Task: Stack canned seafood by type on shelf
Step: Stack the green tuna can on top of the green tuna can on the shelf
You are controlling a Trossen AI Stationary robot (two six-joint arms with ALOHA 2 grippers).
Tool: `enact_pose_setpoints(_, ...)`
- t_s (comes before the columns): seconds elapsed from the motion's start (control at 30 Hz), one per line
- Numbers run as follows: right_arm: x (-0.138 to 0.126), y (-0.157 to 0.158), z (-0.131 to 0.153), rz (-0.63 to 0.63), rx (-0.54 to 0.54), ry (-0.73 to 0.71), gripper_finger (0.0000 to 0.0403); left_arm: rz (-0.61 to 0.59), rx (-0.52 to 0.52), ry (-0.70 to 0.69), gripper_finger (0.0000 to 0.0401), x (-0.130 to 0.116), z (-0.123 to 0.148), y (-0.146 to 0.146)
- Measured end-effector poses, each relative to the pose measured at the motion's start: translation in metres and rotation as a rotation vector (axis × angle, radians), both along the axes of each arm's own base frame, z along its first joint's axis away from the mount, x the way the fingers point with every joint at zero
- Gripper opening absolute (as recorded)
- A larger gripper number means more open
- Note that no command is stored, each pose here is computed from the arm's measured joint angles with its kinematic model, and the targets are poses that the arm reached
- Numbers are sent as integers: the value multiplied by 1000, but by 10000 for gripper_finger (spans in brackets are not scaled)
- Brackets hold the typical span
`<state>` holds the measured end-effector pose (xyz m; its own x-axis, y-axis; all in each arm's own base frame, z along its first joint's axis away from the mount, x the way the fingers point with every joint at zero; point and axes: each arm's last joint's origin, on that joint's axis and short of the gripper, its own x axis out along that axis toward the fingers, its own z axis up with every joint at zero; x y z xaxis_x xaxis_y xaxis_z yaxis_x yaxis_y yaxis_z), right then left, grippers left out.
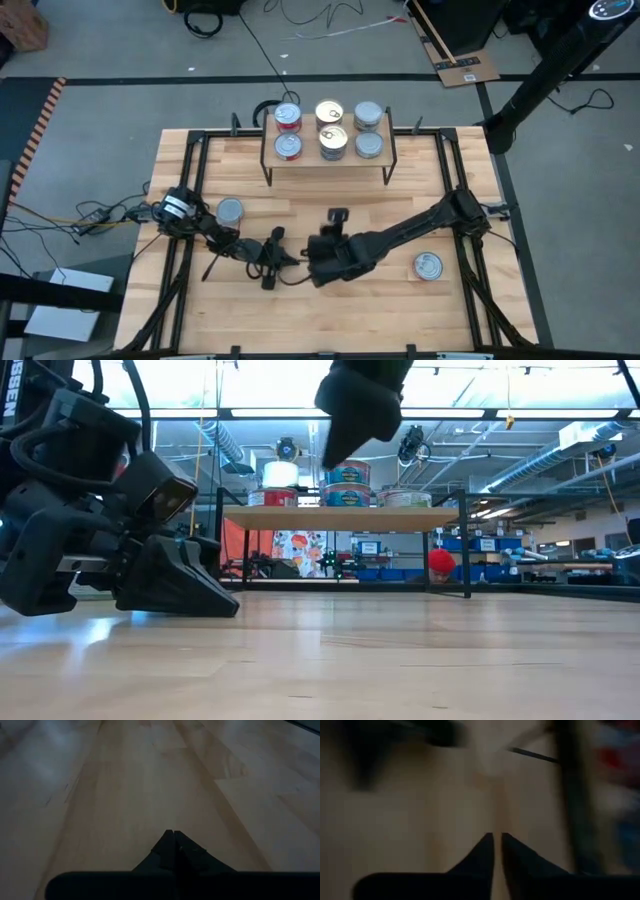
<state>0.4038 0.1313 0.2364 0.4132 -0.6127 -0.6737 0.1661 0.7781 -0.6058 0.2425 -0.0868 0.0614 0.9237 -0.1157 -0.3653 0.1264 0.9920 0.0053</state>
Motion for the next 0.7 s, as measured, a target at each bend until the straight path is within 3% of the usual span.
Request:
enact_pose_setpoints(0.13,10,9,-16,154,153,-18,8,1,6,5,4,0,3,-1)
enact_pose_setpoints(0.33,10,13,-35,208,192,-105,16,-3,52,35,4,-3,12,-5)
enact_pose_setpoints(0.53,4,15,-67,328,372,-201,7,-6,81,86,4,-8,26,-5)
enact_pose_setpoints(0.7,-13,11,-74,324,415,-273,5,-1,82,145,4,-16,41,-4)
